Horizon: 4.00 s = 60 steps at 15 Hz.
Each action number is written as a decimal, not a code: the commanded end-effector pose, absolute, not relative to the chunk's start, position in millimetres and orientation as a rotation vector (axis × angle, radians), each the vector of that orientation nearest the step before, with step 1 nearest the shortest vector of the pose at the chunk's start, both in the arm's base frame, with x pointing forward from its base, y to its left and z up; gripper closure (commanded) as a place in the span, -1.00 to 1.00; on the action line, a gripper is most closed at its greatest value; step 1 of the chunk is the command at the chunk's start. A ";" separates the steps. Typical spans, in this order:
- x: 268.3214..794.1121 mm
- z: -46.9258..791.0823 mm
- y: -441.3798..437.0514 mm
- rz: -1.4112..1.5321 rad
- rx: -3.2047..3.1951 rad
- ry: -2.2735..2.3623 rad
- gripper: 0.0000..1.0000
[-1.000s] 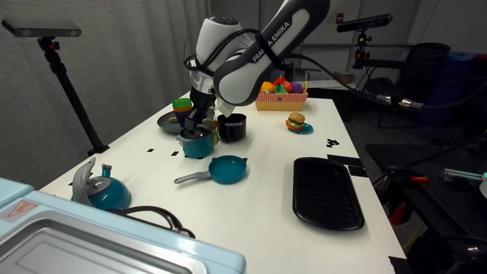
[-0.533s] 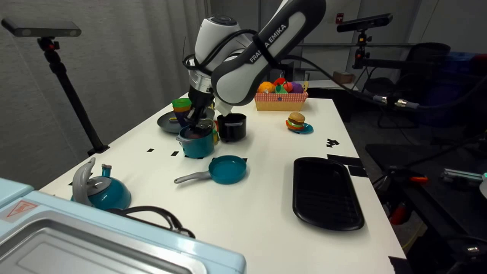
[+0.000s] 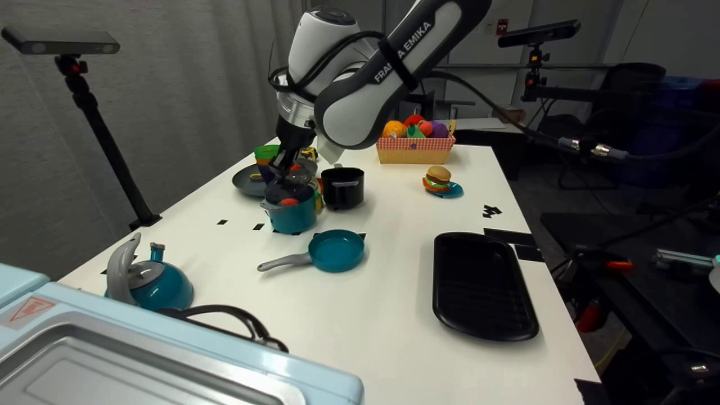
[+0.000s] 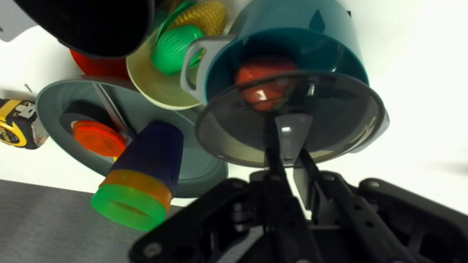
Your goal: Transfer the lid from the blue pot to the pan
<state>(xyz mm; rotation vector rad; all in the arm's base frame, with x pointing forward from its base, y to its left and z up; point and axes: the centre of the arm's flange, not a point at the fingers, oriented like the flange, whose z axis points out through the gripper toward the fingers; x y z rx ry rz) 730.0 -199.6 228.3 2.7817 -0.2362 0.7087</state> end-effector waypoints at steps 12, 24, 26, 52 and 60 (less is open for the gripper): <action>574.1 247.4 -143.2 0.569 2.991 -0.168 0.93; 584.6 207.4 -105.5 0.678 2.999 -0.024 0.93; 591.3 200.3 -105.6 0.688 2.994 -0.022 0.93; 632.9 148.8 -107.6 0.655 2.945 -0.019 -0.83; 634.8 148.5 -107.8 0.668 2.938 -0.001 -1.00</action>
